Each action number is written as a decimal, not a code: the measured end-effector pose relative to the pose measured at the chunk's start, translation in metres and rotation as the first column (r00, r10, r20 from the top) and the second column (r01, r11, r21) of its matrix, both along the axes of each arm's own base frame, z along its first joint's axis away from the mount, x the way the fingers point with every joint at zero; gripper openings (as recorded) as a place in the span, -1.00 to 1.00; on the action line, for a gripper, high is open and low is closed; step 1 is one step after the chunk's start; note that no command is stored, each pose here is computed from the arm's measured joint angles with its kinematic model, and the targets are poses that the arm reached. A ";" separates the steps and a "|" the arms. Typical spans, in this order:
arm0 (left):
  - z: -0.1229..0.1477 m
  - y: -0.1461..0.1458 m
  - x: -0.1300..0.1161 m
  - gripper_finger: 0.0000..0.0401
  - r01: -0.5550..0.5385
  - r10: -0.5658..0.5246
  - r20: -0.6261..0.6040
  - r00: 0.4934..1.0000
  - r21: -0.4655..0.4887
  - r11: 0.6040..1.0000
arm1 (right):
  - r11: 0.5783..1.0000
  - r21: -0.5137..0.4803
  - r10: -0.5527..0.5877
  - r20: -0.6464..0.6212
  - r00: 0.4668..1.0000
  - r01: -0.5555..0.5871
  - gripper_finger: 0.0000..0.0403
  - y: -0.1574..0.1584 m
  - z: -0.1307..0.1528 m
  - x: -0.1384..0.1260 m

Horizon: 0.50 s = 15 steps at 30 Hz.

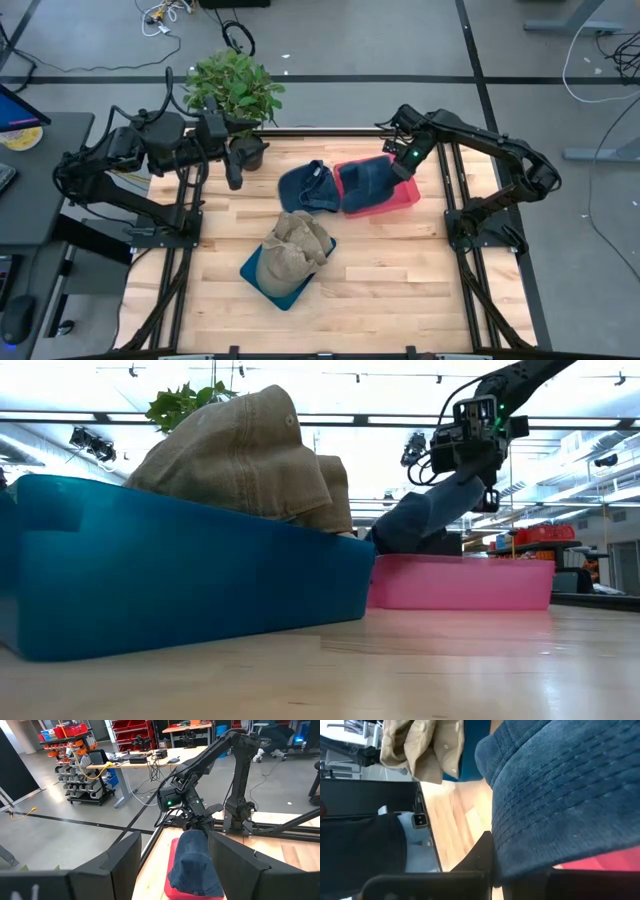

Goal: Pick & Place hat
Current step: Put the left blue cap into the pink bin

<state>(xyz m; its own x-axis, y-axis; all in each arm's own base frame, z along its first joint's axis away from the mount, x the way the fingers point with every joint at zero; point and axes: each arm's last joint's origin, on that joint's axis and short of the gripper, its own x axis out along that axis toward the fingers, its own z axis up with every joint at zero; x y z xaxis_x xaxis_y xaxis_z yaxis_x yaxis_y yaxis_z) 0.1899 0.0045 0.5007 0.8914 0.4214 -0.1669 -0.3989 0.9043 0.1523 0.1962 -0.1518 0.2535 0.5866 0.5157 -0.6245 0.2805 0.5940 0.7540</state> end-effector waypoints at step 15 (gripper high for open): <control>0.000 0.000 0.000 0.17 0.000 0.000 0.001 1.000 -0.003 1.000 | 0.987 -0.160 -0.013 -0.157 0.987 -0.013 -0.97 -0.018 -0.029 0.012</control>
<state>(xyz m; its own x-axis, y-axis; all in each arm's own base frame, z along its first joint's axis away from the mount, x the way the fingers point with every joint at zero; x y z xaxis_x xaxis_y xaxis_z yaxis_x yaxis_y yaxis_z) 0.1900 0.0045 0.5007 0.8916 0.4210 -0.1668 -0.3992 0.9046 0.1495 0.2080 -0.1701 0.2248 0.4746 0.4019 -0.7831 0.3880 0.7031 0.5959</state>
